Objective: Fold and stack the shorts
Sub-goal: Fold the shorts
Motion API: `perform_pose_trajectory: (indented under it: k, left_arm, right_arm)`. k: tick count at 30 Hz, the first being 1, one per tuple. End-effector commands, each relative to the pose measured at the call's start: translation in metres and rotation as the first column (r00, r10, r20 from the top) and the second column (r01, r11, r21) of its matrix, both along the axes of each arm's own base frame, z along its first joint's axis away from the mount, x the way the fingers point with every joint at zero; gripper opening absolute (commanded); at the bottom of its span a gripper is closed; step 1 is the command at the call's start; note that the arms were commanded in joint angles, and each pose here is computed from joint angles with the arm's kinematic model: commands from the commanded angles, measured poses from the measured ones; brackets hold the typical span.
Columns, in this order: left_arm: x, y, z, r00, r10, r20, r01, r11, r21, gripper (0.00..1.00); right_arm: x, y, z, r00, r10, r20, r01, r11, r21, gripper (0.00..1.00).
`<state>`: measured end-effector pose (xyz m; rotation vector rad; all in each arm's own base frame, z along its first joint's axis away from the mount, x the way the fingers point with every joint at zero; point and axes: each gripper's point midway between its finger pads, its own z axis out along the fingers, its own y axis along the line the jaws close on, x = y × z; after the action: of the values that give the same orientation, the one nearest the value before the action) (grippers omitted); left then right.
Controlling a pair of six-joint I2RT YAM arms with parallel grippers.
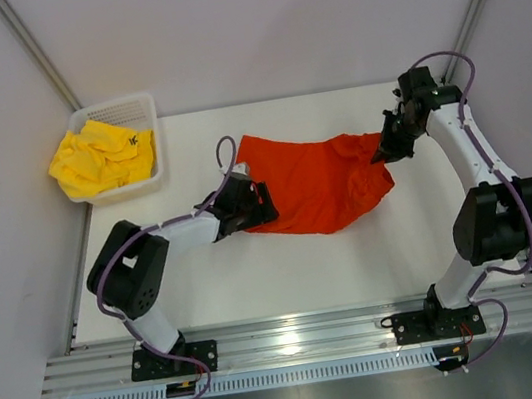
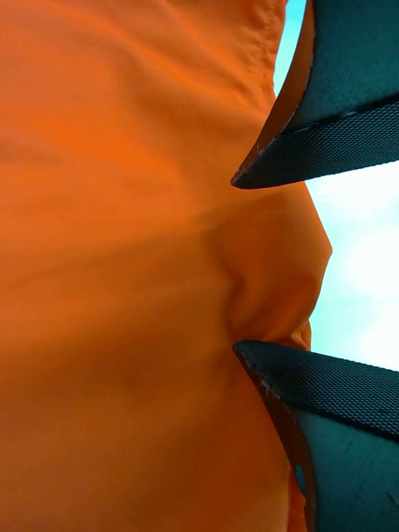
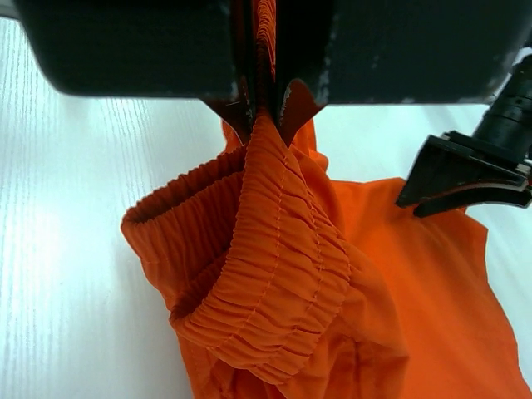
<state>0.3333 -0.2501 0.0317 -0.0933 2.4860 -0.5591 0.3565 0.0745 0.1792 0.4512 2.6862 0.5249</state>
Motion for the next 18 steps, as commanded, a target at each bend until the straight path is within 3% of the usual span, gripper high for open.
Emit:
perform_pose_trajectory:
  k: [1,7,18]
  left_arm:
    - [-0.016,-0.005,-0.013,1.000,0.009,-0.010,-0.009,1.000,0.024,0.77]
    - [-0.048,-0.016,-0.033,0.999,-0.010,-0.035,0.011,1.000,0.005,0.76]
    - [-0.105,-0.058,-0.031,0.995,-0.093,-0.035,0.092,0.995,-0.049,0.73]
  right_arm:
    - [-0.006,0.013,0.015,0.999,0.035,-0.040,-0.036,0.999,-0.041,0.00]
    - [-0.003,0.030,0.022,0.994,0.087,-0.065,-0.093,0.992,-0.090,0.00]
    - [0.013,0.041,0.036,0.992,0.085,-0.095,-0.106,0.963,-0.248,0.00]
